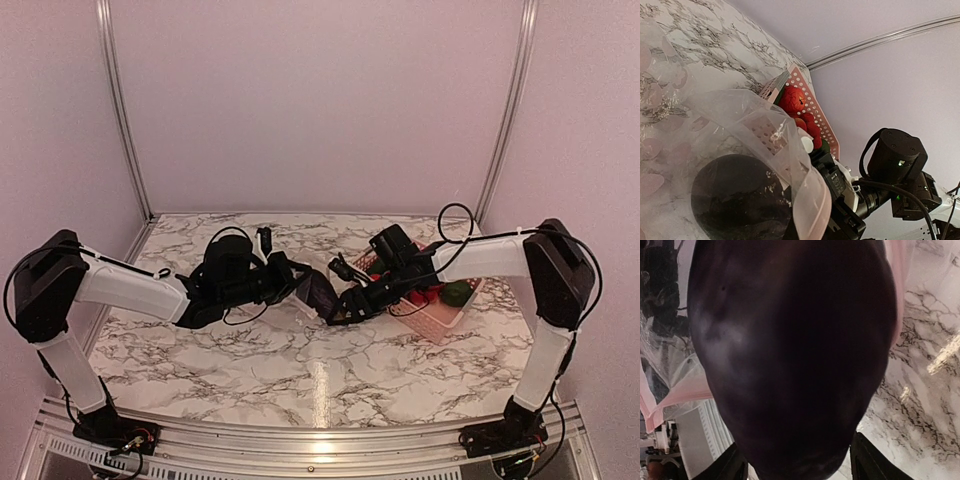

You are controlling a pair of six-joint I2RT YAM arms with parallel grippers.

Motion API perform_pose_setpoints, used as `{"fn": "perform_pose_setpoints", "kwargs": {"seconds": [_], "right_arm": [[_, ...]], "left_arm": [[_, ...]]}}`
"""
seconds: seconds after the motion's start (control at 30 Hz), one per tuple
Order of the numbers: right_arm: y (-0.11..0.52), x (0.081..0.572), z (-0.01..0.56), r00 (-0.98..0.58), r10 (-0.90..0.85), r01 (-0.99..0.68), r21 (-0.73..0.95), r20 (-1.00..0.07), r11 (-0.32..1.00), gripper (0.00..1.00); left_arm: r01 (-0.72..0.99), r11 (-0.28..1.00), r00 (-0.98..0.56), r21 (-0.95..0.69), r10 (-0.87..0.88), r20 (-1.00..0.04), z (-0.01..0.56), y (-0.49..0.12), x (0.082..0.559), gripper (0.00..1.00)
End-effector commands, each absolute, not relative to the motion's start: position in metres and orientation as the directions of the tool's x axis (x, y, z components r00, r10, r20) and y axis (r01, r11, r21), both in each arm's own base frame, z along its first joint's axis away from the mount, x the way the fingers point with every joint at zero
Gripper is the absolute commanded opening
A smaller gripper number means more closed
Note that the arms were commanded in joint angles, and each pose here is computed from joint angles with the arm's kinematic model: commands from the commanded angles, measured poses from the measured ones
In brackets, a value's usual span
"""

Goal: Place the food in the zip-top bag and seal the zipper
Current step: Adjust the zipper food storage bag at the center of the board, then adjust the fake vegetable in the zipper food storage bag.

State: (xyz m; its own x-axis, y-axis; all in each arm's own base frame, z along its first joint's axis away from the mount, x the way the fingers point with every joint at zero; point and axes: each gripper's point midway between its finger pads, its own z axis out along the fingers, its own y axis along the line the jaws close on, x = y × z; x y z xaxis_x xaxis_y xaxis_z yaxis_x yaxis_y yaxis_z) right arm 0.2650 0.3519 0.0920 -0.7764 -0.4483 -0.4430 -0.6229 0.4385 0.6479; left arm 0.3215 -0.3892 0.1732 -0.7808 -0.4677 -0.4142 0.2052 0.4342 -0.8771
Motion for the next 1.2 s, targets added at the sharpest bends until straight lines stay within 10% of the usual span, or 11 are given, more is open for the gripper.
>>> {"fn": "perform_pose_setpoints", "kwargs": {"seconds": [0.0,0.2,0.5,0.8,1.17], "right_arm": [[0.366,0.265,0.108,-0.764,-0.447,-0.632,0.680,-0.465,0.372,0.54],[0.373,0.266,0.142,-0.728,-0.424,-0.675,0.674,-0.539,0.302,0.15],[0.383,0.264,0.152,-0.791,-0.414,-0.577,0.774,-0.451,0.260,0.15],[0.373,0.268,0.182,-0.801,-0.383,-0.549,0.821,-0.461,0.160,0.15],[0.380,0.260,0.219,-0.840,-0.346,-0.449,0.894,-0.419,0.006,0.43]], "left_arm": [[0.222,0.432,-0.782,-0.874,-0.456,-0.424,0.178,-0.389,0.322,0.00],[0.234,0.509,-0.820,-0.829,-0.355,-0.449,0.159,-0.398,0.316,0.00],[0.464,0.747,-0.744,-0.477,0.036,-0.667,0.158,-0.436,0.290,0.00],[0.477,0.857,-0.700,-0.198,0.234,-0.674,0.137,-0.405,0.282,0.00],[0.578,0.747,-0.628,-0.328,0.151,-0.763,0.184,-0.408,0.269,0.00]]}}
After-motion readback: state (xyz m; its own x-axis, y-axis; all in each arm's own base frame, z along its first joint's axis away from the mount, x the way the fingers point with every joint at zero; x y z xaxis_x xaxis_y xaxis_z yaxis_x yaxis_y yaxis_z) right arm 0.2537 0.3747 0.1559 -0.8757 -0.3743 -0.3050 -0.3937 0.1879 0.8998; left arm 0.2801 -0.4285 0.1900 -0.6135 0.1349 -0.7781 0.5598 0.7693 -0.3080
